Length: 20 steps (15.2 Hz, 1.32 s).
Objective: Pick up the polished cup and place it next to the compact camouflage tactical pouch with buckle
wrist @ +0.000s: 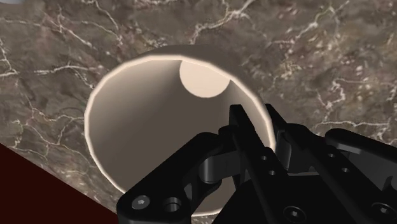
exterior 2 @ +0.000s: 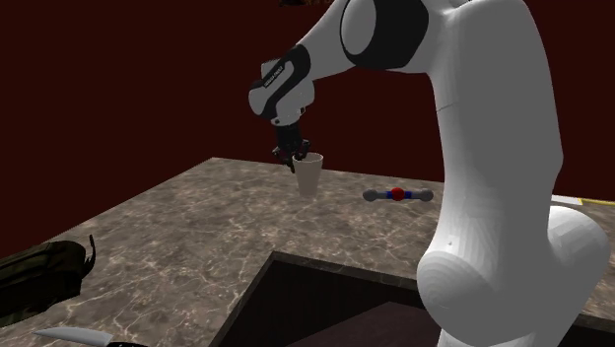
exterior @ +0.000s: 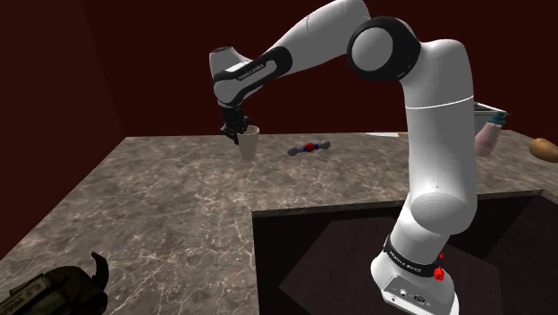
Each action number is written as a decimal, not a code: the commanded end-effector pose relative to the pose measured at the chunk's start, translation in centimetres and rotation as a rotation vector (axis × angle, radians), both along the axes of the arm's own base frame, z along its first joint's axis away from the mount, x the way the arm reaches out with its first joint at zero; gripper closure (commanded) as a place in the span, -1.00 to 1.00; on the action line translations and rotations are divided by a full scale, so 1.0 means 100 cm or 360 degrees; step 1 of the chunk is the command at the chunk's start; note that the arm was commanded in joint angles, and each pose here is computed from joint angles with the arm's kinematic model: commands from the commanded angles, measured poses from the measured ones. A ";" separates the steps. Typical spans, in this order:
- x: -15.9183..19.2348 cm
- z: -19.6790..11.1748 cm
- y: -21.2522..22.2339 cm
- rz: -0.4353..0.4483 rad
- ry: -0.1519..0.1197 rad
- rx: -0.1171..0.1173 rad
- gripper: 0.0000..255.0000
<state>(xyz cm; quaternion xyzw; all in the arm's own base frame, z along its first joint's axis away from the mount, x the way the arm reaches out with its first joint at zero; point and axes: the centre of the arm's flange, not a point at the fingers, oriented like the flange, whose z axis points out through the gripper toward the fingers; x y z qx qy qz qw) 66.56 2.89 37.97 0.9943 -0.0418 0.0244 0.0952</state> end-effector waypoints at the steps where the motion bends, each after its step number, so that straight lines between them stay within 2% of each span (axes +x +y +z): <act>1: -0.001 0.012 0.000 0.0000 0.0000 0.0000 1.00; 20: -0.001 0.112 0.000 0.0000 0.0000 0.0000 1.00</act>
